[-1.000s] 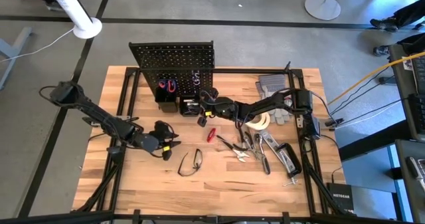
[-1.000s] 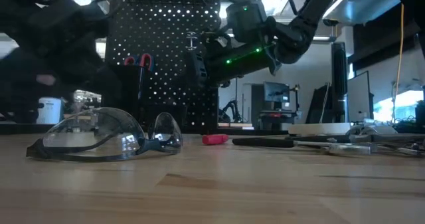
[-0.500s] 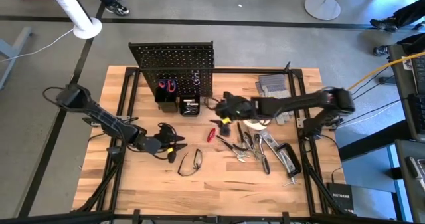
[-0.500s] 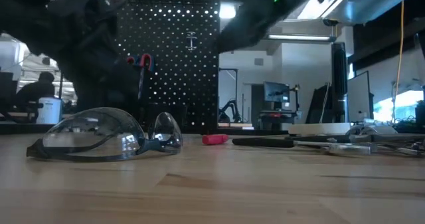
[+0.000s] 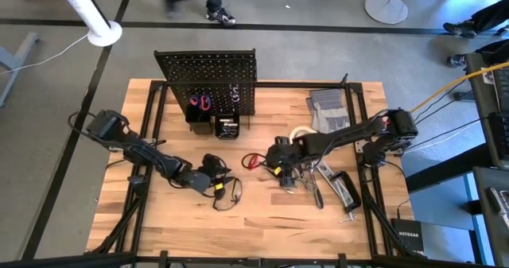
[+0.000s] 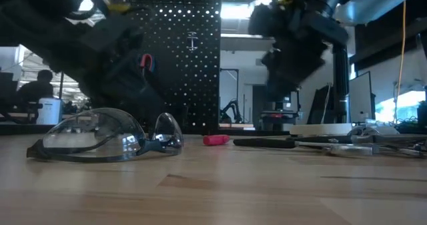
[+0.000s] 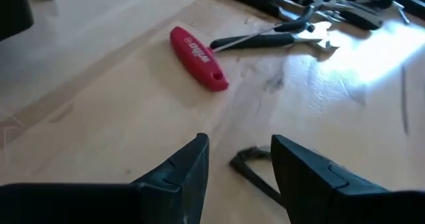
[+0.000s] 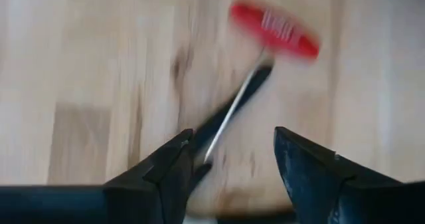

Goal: Hang tools onto peg board
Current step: Put the pliers into the left pegboard organizer bin

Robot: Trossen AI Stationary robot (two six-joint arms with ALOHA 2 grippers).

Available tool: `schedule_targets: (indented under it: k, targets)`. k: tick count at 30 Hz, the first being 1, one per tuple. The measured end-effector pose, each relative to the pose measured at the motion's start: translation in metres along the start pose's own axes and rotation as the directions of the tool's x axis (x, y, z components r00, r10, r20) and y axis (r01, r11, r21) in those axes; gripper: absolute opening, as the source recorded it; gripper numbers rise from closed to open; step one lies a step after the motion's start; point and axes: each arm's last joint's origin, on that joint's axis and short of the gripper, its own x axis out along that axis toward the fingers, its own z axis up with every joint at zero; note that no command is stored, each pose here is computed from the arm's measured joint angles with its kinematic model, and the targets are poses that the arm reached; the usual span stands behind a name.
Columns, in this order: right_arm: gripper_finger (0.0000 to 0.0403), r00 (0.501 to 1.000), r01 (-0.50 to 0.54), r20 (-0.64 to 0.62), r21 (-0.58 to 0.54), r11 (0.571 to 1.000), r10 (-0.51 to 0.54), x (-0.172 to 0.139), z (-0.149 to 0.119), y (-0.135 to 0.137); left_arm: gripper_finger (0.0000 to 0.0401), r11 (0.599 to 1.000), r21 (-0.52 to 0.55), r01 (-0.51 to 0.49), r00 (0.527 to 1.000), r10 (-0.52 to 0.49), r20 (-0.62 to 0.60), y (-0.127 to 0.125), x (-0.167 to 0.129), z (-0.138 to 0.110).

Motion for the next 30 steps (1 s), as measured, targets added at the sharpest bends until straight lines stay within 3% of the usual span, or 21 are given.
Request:
schedule_targets:
  k: [7,15,24,30]
  targets:
    - [0.0172,0.981,-0.054,-0.187,0.026,0.998,0.058,-0.006,-0.031,0.008,0.015,0.999,-0.006,-0.046,0.999,0.046,-0.011,0.008,0.011,0.0]
    - [0.0168,0.977,-0.14,-0.153,0.079,0.987,0.151,-0.003,-0.046,0.032,0.015,0.998,0.013,-0.056,0.998,0.056,-0.004,0.011,0.013,0.002]
    - [0.0168,0.98,-0.006,-0.194,0.168,0.986,0.039,-0.002,-0.053,0.045,0.015,0.994,0.091,-0.066,0.998,0.067,-0.009,0.014,0.015,0.003]
    - [0.0168,0.968,0.044,-0.253,0.149,0.988,-0.005,0.014,-0.058,0.044,0.015,0.999,0.051,-0.015,0.999,0.017,-0.042,0.009,0.012,-0.001]
